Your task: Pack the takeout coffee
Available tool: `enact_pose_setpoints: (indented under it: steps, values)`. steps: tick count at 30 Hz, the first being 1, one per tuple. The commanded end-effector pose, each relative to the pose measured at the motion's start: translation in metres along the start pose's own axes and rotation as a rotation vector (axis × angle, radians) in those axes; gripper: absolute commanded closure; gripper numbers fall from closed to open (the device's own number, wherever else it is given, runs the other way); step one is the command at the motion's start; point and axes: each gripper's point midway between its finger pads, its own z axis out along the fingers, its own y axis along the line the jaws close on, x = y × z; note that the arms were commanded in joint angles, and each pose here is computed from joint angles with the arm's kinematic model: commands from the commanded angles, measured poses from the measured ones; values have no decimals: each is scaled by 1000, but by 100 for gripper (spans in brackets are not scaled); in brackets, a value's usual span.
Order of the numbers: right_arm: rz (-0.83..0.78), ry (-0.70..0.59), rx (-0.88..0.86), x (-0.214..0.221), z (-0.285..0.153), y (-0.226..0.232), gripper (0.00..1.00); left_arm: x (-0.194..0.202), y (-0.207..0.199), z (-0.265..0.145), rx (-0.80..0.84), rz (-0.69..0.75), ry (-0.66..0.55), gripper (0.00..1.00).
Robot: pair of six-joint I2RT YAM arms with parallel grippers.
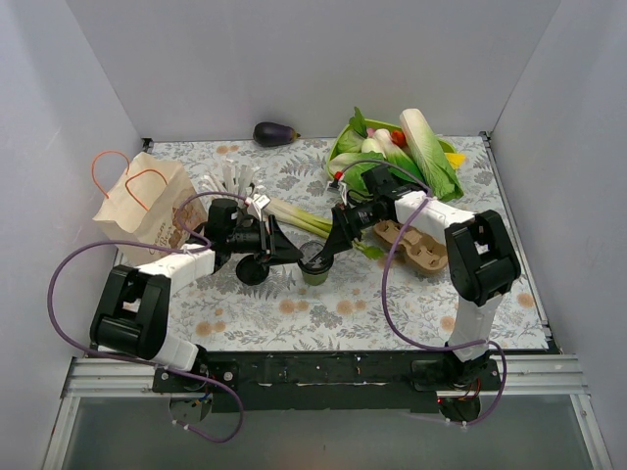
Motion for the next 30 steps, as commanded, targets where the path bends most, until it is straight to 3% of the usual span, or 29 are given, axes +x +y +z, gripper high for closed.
enact_pose_setpoints:
  steps: [1,18,30]
  values:
    - [10,-12,-28,-3,3,-2,11,-2,2,2,-3,-2,-11,51]
    - [62,-6,-51,9,10,-12,17,11,31,9,-29,-152,11,53]
    - [104,-12,-56,8,13,-16,20,17,48,13,-51,-178,44,56]
